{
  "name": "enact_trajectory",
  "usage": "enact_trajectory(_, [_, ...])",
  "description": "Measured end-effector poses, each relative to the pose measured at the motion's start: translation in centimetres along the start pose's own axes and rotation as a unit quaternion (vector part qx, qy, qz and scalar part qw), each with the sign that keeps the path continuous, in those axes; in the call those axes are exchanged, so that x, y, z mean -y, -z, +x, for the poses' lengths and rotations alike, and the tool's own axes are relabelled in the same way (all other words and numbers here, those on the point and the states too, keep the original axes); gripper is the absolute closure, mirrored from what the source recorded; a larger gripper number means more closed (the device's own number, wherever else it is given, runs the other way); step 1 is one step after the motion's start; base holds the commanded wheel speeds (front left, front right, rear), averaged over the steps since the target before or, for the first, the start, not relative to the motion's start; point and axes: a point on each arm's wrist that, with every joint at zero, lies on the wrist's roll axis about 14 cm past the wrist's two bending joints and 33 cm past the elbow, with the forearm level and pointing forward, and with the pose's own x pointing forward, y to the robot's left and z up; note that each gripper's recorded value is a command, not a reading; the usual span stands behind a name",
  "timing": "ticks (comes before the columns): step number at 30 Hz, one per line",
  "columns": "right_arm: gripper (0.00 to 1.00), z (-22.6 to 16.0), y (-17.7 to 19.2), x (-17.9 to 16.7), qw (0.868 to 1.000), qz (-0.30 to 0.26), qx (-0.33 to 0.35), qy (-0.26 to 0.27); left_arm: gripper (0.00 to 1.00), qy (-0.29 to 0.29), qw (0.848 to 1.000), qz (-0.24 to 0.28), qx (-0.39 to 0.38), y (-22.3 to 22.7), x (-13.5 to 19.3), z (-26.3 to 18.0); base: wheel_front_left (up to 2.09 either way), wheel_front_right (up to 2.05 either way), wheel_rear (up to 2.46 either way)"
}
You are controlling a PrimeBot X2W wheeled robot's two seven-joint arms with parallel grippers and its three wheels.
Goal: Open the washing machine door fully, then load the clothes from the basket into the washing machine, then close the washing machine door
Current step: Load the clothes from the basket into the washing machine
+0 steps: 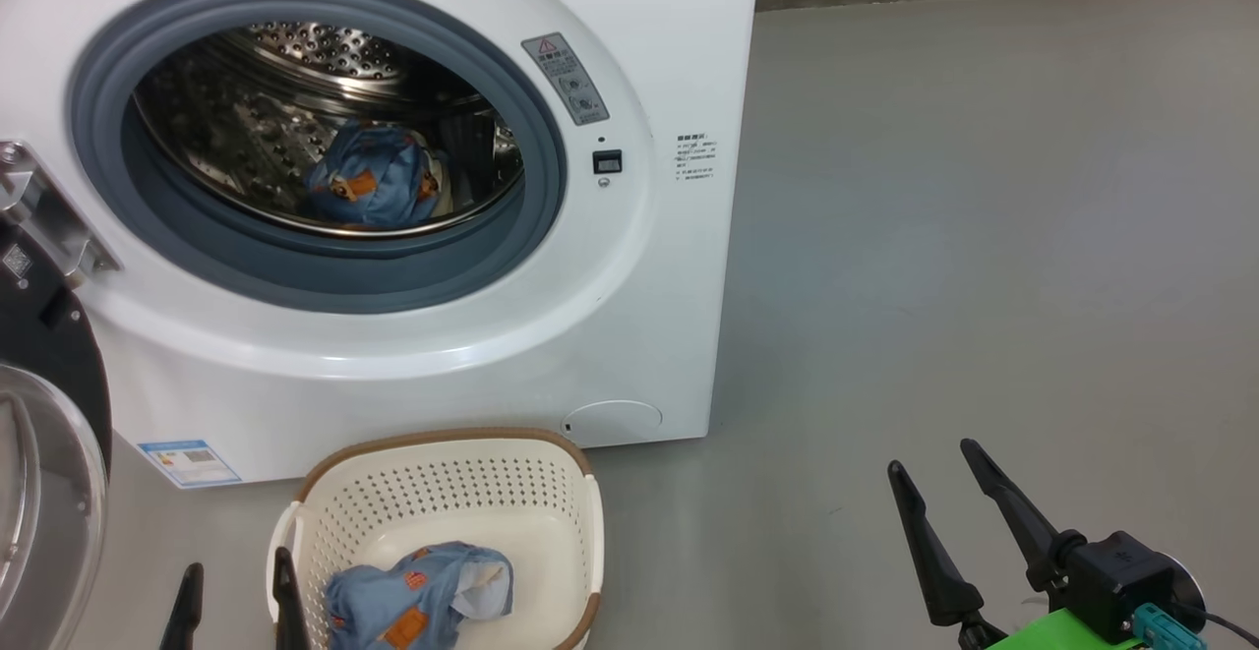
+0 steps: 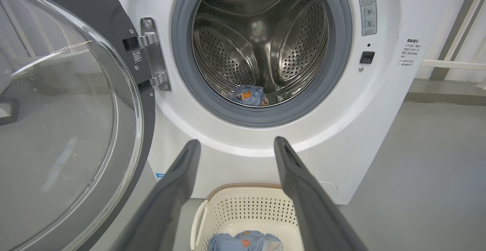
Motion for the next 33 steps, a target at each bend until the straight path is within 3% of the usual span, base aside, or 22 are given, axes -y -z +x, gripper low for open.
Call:
enact_trajectory(7, [0.00,0.2,0.2,-0.1,1.000,0.001,-0.003,-0.002,0.00,-0.001,1.000,0.004,-0.008,0.5,-0.2,0.0,0.00,0.00,0.00])
enact_trajectory(19, [0.00,1.3,1.8,0.2,1.000,0.006,-0.024,-0.001,0.00,0.023,0.994,0.000,-0.111,6.0,0.6,3.3,0.00,0.00,0.00])
enact_trajectory(25, [0.00,3.5,2.6,0.3,1.000,0.006,-0.027,-0.009,0.00,0.072,0.979,0.029,-0.189,10.8,2.6,6.1,0.00,0.00,0.00])
enact_trajectory(33, [0.00,7.2,4.2,0.0,0.999,0.012,-0.024,-0.029,0.00,0.086,0.952,0.082,-0.282,16.7,2.0,10.3,0.00,0.00,0.00])
